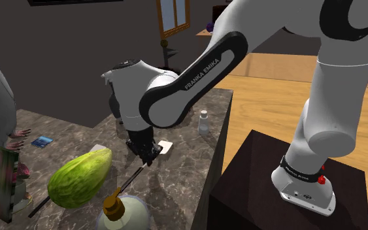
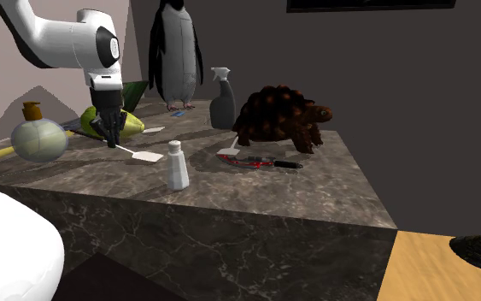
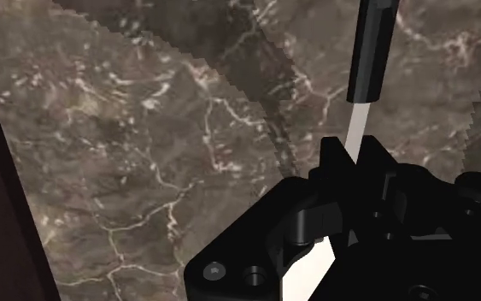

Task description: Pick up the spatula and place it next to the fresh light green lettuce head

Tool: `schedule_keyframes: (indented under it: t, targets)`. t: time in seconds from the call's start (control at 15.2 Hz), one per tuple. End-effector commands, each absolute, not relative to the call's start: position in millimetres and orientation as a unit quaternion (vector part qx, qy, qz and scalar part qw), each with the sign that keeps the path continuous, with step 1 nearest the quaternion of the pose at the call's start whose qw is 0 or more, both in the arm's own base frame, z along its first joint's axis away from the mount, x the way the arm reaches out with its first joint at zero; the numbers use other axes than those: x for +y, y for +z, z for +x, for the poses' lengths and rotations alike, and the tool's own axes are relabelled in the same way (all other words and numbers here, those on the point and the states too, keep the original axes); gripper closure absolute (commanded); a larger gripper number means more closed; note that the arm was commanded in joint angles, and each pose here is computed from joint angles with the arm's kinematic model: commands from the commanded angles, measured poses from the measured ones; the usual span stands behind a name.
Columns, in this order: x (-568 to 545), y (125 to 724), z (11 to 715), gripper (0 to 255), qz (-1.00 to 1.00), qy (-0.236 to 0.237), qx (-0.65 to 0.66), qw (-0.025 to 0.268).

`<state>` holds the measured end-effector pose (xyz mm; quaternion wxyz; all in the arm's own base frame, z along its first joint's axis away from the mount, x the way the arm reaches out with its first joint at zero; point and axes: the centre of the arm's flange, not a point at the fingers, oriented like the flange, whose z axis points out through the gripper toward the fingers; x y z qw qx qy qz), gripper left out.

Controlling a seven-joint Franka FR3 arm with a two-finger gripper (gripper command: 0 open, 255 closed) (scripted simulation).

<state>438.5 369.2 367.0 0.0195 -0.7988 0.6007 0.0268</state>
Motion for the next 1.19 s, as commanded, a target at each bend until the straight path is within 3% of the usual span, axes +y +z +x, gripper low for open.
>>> schedule_keyframes:
  t: [0.0,0.59,0.66,0.99,1.12]
  targets:
    - [369,357,438,255,-0.799,0.027,0.601,0.02]
    - [369,351,438,255,-0.799,0.027,0.601,0.02]
    - [369,351,438,0,-0.799,0.027,0.601,0.02]
    - [369,351,438,0,-0.799,0.027,0.601,0.02]
    - [368,377,438,0,-0.799,0.027,0.601,0.02]
